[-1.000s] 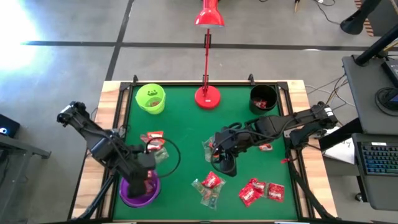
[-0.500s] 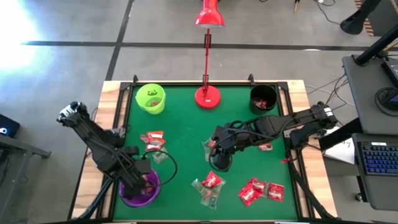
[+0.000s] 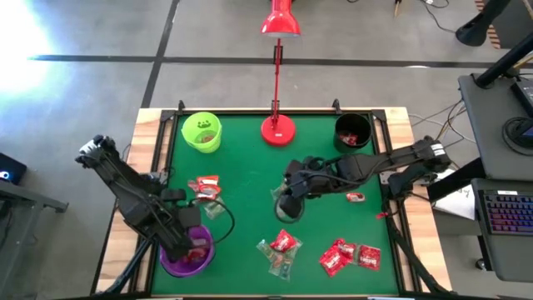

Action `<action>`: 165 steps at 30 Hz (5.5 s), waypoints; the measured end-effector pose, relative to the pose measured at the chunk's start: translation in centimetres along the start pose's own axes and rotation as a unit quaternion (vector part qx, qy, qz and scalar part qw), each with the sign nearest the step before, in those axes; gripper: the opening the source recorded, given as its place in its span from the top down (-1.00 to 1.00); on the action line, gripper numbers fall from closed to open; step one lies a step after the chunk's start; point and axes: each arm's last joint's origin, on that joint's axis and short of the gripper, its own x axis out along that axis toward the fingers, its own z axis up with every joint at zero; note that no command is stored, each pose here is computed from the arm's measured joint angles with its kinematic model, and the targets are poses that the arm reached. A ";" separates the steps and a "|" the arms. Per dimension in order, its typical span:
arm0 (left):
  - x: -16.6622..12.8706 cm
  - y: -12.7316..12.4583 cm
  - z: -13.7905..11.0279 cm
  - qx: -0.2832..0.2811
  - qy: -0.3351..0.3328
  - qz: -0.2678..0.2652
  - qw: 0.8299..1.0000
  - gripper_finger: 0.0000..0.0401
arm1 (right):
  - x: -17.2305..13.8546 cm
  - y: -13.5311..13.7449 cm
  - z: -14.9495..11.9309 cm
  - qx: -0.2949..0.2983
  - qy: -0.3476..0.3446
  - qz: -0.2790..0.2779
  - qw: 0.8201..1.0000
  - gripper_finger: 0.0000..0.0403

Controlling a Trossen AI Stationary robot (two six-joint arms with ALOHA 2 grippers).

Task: Sort candy
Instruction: Put the red candy into the black bucket

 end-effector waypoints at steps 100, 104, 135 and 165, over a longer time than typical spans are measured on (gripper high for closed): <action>-5.7 4.8 -0.9 -0.080 -0.207 0.056 0.974 0.47 | 18.4 6.6 -13.4 -0.339 0.237 0.086 0.907 0.29; -5.6 4.8 -0.9 -0.079 -0.201 0.052 0.975 0.46 | 18.6 6.5 -13.5 -0.319 0.243 0.081 0.912 0.54; -6.1 5.4 -0.5 -0.013 -0.295 0.159 0.942 0.46 | 1.3 -2.0 -1.7 -0.013 0.048 -0.123 0.991 0.94; -10.0 18.2 -0.7 -0.284 -0.391 0.446 0.754 0.46 | -3.2 -25.2 6.0 0.069 0.085 -0.331 0.937 0.94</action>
